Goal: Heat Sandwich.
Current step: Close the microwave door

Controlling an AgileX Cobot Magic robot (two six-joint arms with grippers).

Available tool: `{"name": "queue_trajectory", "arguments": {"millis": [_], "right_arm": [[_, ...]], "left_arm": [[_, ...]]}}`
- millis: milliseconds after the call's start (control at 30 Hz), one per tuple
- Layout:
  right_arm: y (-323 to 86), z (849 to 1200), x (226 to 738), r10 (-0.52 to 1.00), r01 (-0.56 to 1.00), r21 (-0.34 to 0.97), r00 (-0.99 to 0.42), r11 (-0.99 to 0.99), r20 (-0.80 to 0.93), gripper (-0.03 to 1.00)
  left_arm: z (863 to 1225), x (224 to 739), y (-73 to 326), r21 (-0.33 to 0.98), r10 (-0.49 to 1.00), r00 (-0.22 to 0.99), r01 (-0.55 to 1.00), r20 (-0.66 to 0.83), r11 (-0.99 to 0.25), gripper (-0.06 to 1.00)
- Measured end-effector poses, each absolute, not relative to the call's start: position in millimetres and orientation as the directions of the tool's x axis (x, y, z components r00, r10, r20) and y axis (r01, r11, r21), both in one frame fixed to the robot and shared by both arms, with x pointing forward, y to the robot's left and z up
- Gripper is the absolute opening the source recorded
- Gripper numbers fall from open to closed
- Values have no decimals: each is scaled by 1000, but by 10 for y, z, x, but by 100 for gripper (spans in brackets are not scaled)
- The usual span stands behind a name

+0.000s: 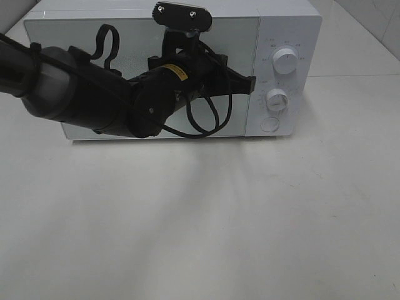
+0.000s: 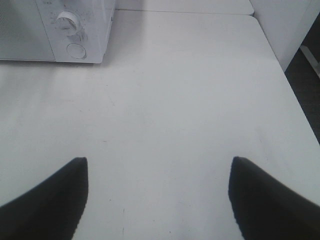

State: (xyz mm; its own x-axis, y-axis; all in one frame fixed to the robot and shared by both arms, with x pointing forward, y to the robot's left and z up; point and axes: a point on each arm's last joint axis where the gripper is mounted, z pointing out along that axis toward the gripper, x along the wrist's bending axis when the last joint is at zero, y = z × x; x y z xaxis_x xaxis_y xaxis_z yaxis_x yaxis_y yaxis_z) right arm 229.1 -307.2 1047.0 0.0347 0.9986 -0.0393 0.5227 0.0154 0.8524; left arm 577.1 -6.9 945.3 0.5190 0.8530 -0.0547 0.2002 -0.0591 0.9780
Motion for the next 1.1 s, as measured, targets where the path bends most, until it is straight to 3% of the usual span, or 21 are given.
{"name": "queue_trajectory", "arguments": {"millis": [1100], "right_arm": [[-3072, 10470, 2291, 999, 523, 852, 35, 15, -39, 75]], "left_arm": [[9500, 5601, 24, 972, 867, 491, 232, -85, -37, 0]]}}
